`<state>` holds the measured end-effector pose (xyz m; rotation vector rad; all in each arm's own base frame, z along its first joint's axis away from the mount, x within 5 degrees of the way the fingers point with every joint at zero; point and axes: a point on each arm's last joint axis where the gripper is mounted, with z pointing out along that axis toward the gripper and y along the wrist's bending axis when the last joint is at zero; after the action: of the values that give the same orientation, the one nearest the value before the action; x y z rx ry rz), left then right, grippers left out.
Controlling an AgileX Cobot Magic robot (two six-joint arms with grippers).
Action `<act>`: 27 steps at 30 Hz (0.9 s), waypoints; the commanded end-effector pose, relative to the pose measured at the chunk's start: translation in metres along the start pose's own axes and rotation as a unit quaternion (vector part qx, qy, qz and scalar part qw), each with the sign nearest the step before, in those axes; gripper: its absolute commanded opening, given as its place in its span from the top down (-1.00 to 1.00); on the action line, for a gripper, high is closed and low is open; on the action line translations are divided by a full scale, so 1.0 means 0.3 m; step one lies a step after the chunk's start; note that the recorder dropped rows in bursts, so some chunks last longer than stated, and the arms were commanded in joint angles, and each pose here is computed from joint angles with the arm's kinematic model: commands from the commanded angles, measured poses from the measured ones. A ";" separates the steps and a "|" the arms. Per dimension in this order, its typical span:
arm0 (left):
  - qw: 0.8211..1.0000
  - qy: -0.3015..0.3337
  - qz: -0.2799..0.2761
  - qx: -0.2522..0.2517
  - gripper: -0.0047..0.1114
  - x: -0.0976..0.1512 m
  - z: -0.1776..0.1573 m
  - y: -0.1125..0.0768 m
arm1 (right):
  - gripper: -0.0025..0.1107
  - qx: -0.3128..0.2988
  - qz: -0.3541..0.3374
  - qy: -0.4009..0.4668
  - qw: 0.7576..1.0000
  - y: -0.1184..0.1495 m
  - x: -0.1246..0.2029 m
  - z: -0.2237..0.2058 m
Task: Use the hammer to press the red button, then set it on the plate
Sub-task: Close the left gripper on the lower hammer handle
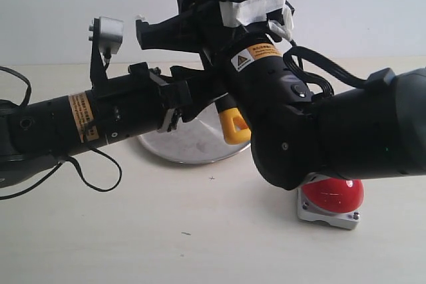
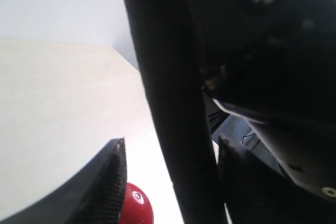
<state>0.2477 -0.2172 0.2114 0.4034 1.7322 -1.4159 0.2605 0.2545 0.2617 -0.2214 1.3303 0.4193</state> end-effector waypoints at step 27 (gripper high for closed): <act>1.000 -0.018 0.014 -0.005 0.92 -0.016 0.004 -0.004 | 0.96 -0.010 -0.009 -0.047 0.999 0.007 -0.048 0.007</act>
<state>0.2499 -0.2162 0.2111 0.3873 1.7317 -1.3878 0.2599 0.2554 0.2626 -0.2337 1.3115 0.4202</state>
